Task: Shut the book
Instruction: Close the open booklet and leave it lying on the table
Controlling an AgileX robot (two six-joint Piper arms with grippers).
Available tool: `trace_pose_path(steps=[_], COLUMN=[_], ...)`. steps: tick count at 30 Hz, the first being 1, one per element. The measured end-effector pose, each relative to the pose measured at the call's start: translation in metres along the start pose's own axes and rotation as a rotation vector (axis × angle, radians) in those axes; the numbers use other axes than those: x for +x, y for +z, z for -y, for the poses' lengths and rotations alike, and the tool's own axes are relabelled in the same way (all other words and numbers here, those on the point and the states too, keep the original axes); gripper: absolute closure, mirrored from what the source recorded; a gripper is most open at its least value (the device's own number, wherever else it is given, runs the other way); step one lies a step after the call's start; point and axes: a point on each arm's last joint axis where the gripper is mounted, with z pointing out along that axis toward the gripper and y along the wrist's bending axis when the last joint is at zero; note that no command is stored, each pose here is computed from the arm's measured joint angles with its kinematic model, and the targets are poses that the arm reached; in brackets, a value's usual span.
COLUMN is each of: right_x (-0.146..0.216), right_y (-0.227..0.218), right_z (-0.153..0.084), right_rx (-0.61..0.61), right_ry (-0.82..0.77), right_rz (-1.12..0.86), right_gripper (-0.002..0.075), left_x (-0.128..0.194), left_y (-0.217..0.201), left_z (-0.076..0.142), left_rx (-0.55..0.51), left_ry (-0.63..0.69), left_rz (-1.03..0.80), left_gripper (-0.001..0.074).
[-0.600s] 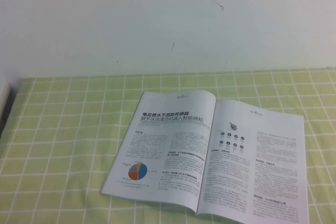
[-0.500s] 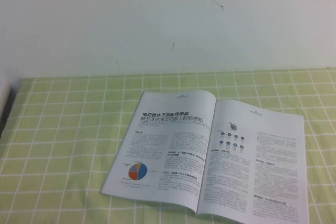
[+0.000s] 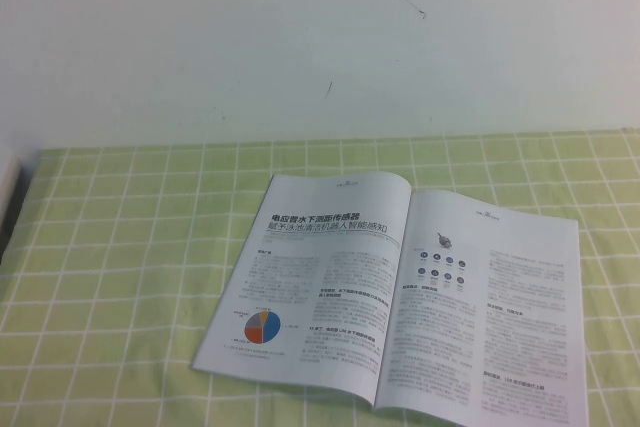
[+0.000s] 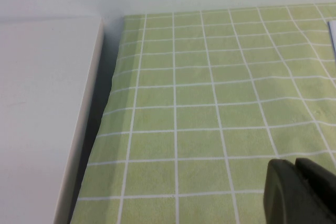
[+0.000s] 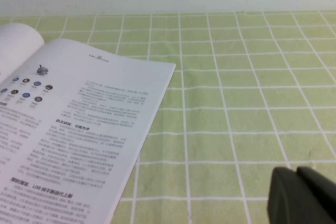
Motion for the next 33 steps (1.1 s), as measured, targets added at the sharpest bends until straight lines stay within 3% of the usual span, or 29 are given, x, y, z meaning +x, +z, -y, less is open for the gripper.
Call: trace_pose_path(steps=[25,29,33], right_x=[-0.002,-0.009,-0.031], right_y=[0.000,0.000,-0.005], right_z=[0.000,0.000,0.001], right_rx=[0.001,0.004,0.012], right_ry=[-0.001,-0.004,-0.006], right_rz=[0.017,0.125,0.375], right_gripper=[0.0729,0.0729,0.0729], left_x=[-0.001,-0.014,-0.037], left_y=[0.000,-0.001,-0.008], left_z=[0.000,0.001,0.002], left_rx=[0.001,0.011,0.026], left_ry=[0.000,-0.002,-0.002], left_rz=[0.016,0.175,0.443], left_gripper=[0.0738,0.0738,0.0738])
